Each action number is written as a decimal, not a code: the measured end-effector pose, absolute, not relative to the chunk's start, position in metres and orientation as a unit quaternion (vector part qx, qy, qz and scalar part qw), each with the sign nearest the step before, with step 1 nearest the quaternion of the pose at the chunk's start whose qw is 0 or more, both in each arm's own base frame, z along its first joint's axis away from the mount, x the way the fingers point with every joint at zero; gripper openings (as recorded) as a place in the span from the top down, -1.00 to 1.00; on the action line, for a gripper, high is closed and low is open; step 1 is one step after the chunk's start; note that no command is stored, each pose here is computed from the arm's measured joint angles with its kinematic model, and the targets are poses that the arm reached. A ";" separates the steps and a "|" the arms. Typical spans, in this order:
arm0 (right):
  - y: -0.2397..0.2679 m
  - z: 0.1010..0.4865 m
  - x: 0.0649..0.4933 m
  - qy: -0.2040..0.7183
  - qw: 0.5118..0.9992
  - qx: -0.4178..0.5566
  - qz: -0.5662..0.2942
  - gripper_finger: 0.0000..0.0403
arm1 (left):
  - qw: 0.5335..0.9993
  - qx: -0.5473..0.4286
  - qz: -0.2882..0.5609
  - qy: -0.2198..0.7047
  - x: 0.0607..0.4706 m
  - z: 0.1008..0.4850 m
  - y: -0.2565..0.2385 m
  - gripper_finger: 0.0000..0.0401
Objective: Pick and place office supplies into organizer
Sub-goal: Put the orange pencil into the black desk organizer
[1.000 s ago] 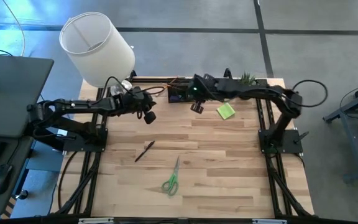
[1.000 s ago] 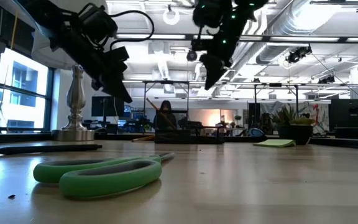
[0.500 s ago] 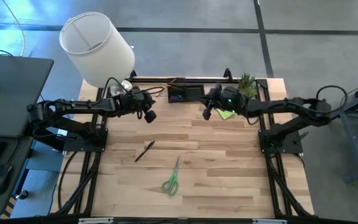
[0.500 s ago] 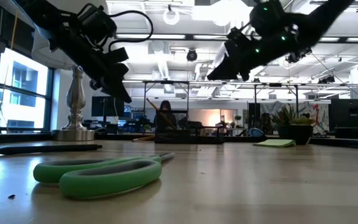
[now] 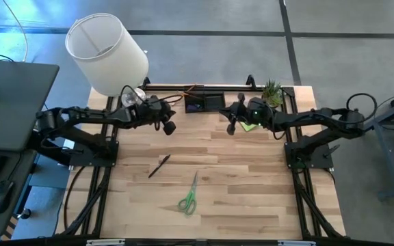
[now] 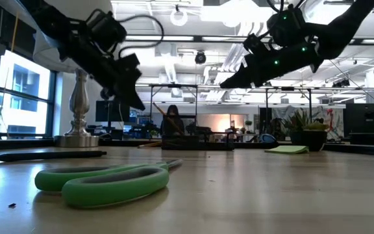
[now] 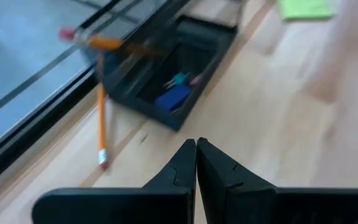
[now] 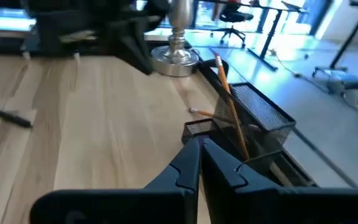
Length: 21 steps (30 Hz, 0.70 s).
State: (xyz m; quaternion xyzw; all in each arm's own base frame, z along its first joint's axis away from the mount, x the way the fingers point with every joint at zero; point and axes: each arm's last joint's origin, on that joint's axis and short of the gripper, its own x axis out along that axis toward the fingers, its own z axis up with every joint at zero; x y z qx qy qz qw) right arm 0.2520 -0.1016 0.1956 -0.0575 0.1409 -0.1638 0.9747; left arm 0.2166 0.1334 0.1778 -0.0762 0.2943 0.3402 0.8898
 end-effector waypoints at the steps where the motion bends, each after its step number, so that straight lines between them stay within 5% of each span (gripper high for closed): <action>1: -0.102 0.196 0.252 0.141 0.974 -0.068 -0.161 0.97 | 0.885 -0.075 0.345 0.304 0.216 0.174 0.136 1.00; 5: -0.104 0.207 0.248 0.116 0.973 -0.112 -0.166 0.99 | 0.862 -0.088 0.367 0.340 0.209 0.157 0.154 0.89; 15: -0.095 0.264 0.214 0.015 0.971 -0.162 -0.174 1.00 | 0.854 -0.078 0.381 0.344 0.215 0.162 0.205 0.14; 21: -0.085 0.273 0.192 0.048 0.973 -0.158 -0.163 1.00 | 0.843 -0.081 0.376 0.377 0.237 0.167 0.219 0.04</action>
